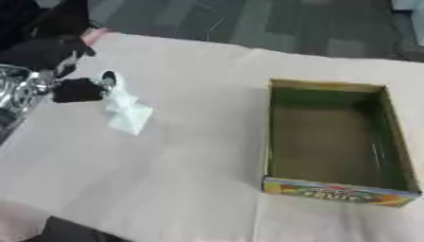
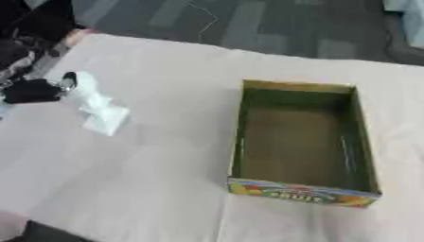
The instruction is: Pick up objects on the table and place them in the box.
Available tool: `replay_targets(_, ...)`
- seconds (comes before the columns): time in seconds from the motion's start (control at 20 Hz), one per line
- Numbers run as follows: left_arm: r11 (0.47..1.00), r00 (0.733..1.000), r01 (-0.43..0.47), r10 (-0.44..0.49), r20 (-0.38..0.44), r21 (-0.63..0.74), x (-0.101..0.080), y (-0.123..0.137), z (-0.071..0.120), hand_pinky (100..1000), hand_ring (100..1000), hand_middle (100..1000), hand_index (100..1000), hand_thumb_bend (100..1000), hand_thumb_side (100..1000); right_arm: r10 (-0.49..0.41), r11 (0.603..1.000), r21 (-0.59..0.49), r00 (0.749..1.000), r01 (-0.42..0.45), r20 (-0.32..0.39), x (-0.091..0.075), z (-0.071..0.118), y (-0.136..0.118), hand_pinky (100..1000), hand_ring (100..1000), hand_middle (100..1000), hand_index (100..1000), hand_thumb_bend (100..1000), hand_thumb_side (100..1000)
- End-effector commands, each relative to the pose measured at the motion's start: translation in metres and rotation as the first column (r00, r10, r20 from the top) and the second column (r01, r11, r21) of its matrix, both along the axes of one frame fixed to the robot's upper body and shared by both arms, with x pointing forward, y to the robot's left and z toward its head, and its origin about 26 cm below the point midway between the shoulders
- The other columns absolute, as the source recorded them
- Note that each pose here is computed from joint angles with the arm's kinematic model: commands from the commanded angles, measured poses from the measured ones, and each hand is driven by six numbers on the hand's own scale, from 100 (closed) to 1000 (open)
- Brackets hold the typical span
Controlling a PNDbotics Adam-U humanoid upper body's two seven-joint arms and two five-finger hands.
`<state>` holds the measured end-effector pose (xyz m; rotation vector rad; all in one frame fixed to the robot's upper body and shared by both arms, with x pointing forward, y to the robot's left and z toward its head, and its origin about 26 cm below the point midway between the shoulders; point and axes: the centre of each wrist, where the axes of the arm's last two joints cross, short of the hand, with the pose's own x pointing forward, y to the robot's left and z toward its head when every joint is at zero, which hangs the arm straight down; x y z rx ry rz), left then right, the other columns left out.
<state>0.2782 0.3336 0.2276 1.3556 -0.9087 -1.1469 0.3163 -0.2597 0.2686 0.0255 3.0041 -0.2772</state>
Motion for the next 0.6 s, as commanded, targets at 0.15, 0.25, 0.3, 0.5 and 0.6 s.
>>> replay_targets(0.15, 0.999, 0.981, -0.026, 0.017, 0.193, 0.044, -0.004, 0.005, 0.002, 1000, 912, 968, 931, 115, 859, -0.018, 1.000, -0.023, 1.000, 0.019, 0.024, -0.004, 0.007, -0.004, 433, 362, 389, 532, 100, 1000)
replay_targets(0.25, 0.998, 0.973, -0.031, 0.017, 0.230, 0.057, -0.005, 0.006, -0.002, 1000, 912, 968, 930, 122, 863, -0.019, 0.999, -0.025, 1.000, 0.020, 0.023, -0.004, 0.006, -0.005, 433, 362, 389, 532, 100, 1000)
replay_targets(0.3, 0.998, 0.972, -0.034, 0.020, 0.234, 0.057, -0.006, 0.006, -0.004, 1000, 912, 966, 929, 120, 868, -0.019, 0.999, -0.026, 1.000, 0.020, 0.022, -0.003, 0.006, -0.005, 433, 362, 389, 532, 100, 1000)
replay_targets(0.5, 0.998, 0.967, -0.036, 0.020, 0.255, 0.059, -0.007, 0.007, -0.007, 1000, 907, 960, 925, 127, 861, -0.019, 0.999, -0.032, 1.000, 0.019, 0.019, -0.003, 0.006, -0.006, 433, 362, 389, 532, 100, 1000)
replay_targets(0.6, 0.998, 0.965, -0.028, 0.012, 0.264, 0.056, -0.007, 0.007, -0.008, 1000, 899, 953, 922, 134, 863, -0.019, 0.999, -0.035, 1.000, 0.020, 0.018, -0.002, 0.006, -0.006, 434, 363, 389, 532, 100, 1000)
